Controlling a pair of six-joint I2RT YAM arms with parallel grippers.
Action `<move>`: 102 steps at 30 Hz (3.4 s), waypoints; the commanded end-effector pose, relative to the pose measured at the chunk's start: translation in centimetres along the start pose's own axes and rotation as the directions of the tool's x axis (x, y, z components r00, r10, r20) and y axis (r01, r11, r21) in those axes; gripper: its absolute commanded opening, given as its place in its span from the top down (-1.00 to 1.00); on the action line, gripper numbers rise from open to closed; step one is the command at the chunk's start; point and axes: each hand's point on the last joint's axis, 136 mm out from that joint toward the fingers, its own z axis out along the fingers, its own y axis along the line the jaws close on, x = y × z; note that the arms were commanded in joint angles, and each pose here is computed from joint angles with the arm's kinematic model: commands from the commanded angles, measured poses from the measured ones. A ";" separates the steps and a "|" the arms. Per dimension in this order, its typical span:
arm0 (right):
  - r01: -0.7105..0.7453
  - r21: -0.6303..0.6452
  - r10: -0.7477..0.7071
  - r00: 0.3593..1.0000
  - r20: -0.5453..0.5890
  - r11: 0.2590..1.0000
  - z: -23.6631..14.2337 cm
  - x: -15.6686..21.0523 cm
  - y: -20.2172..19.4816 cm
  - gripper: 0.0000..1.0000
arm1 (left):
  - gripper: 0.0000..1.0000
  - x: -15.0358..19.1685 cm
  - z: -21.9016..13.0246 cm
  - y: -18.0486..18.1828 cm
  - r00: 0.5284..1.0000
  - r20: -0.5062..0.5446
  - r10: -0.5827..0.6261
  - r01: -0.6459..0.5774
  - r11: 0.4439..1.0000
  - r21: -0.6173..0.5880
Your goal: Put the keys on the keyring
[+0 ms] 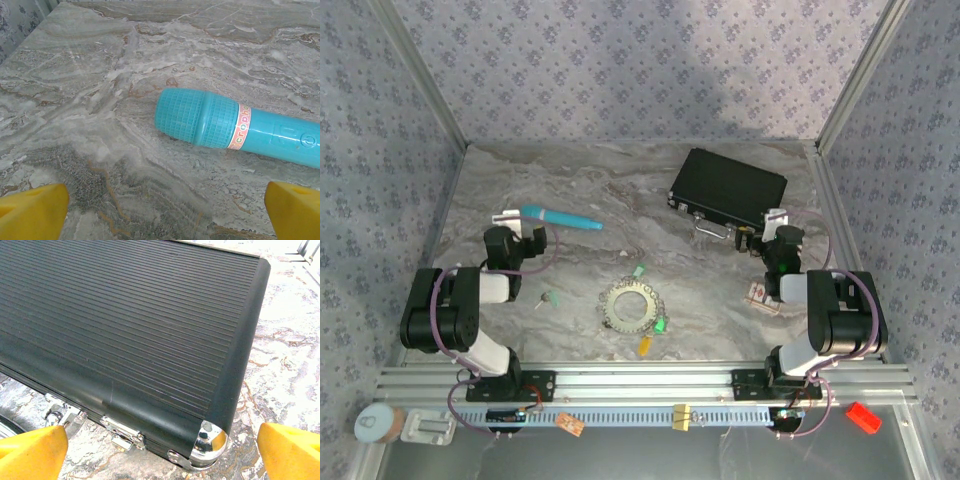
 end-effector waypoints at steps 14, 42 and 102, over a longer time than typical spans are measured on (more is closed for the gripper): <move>0.001 -0.045 -0.003 0.999 -0.043 0.999 -1.1 -2.6 0.2 -0.98 | -1.00 -4.4 -2.1 1.5 0.998 0.050 -0.035 0.038 0.997 -0.072; 0.464 -0.761 -0.724 0.690 -0.011 0.453 -16.1 -2.0 22.0 -0.41 | -0.92 -0.2 -15.1 -12.0 0.901 -0.334 -0.277 0.380 0.875 0.300; 0.595 -0.770 -0.849 0.266 0.457 -0.229 -12.1 10.5 29.2 0.41 | -0.90 2.3 -15.7 -10.0 0.879 -0.278 -0.387 0.457 0.850 0.264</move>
